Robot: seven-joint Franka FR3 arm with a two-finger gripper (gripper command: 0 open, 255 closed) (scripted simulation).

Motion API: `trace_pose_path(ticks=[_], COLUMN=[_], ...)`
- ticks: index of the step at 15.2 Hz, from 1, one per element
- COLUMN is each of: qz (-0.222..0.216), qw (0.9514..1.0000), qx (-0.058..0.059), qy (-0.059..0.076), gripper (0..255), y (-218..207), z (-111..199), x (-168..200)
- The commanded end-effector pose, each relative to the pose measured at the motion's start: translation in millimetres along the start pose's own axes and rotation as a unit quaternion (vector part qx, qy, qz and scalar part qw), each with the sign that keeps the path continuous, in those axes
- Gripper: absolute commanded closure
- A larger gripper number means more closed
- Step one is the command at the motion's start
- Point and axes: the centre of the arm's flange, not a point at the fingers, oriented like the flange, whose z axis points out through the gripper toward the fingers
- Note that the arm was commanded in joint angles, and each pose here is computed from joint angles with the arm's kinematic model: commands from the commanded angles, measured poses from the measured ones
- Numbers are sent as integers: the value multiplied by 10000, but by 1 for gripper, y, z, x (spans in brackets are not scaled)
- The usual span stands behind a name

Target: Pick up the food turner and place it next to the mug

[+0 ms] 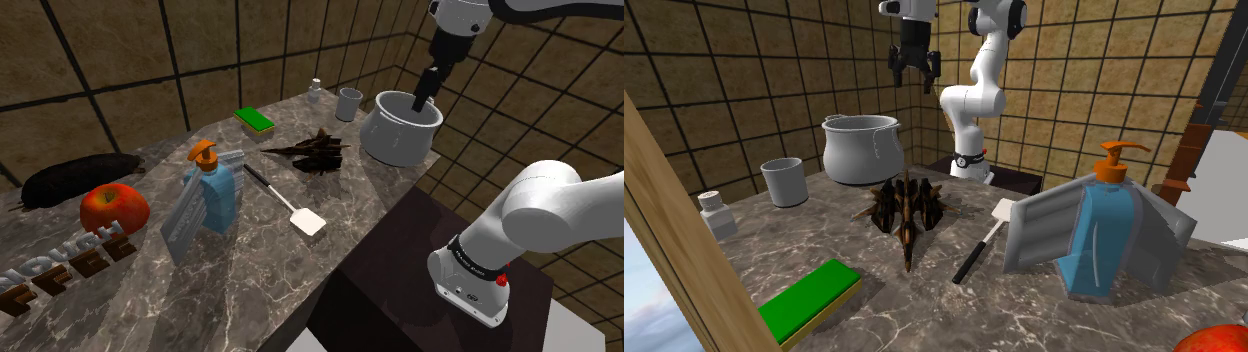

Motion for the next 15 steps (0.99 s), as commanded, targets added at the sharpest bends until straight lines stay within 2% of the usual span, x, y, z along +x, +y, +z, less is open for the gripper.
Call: trace_pose_path(ticks=[1,15], qz=[0,178], qw=[10000,9992], qx=[0,310], qy=[0,200], gripper=[0,0], y=[0,-140], z=[0,79], x=[0,68])
